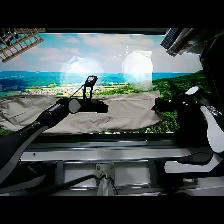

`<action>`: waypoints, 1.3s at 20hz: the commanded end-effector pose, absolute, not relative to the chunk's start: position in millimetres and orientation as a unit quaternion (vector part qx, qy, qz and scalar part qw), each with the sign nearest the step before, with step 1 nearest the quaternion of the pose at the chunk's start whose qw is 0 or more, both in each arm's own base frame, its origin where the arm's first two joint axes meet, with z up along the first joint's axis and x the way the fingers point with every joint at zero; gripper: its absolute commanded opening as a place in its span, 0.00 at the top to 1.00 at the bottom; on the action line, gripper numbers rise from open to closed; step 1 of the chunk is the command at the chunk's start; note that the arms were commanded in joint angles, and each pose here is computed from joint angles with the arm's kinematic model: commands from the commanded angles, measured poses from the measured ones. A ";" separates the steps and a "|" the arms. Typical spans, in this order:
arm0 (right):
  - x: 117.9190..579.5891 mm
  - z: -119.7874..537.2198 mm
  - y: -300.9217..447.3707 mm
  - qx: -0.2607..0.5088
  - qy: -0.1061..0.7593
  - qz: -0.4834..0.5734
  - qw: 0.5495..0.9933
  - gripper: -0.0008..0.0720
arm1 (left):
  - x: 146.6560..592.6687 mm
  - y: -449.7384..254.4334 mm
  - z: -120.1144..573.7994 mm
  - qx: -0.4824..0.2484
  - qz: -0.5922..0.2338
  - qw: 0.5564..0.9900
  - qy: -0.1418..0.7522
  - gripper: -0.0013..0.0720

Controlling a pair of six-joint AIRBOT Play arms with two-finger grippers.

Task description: Fold the clothes and pants, and hang the long-sleeved shirts on hangers.

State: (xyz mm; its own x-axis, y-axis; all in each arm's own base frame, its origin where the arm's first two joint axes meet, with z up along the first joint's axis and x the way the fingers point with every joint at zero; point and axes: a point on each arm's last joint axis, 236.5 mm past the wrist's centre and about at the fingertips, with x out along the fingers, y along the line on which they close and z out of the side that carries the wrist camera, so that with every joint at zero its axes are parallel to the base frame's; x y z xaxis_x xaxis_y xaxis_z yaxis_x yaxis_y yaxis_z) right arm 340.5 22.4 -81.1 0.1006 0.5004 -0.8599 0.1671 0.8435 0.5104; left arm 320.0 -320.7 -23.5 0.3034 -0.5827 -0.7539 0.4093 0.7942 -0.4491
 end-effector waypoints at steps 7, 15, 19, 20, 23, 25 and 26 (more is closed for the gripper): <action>339.5 32.5 -32.7 0.184 0.682 0.017 0.708 0.97 | 279.2 -399.2 -56.6 -0.141 -0.331 0.779 0.514 0.97; 319.5 110.7 -63.5 0.158 0.682 -0.059 0.711 0.97 | 272.7 -459.9 -46.2 -0.132 -0.375 0.784 0.477 0.97; 317.4 132.0 -74.7 0.152 0.657 -0.086 0.733 0.97 | 252.3 -484.0 -45.7 -0.138 -0.393 0.769 0.485 0.97; 317.0 134.6 -75.6 0.150 0.654 -0.088 0.736 0.97 | 246.2 -488.5 -46.5 -0.137 -0.397 0.765 0.488 0.97; 315.2 139.1 -74.7 0.152 0.649 -0.090 0.740 0.97 | 230.7 -506.2 -46.0 -0.123 -0.419 0.758 0.484 0.97; 312.6 142.4 -73.9 0.156 0.646 -0.094 0.741 0.97 | 229.8 -523.2 -45.6 -0.120 -0.430 0.756 0.478 0.97; 309.8 143.4 -73.0 0.158 0.648 -0.095 0.739 0.97 | 232.4 -532.0 -47.7 -0.121 -0.432 0.756 0.477 0.97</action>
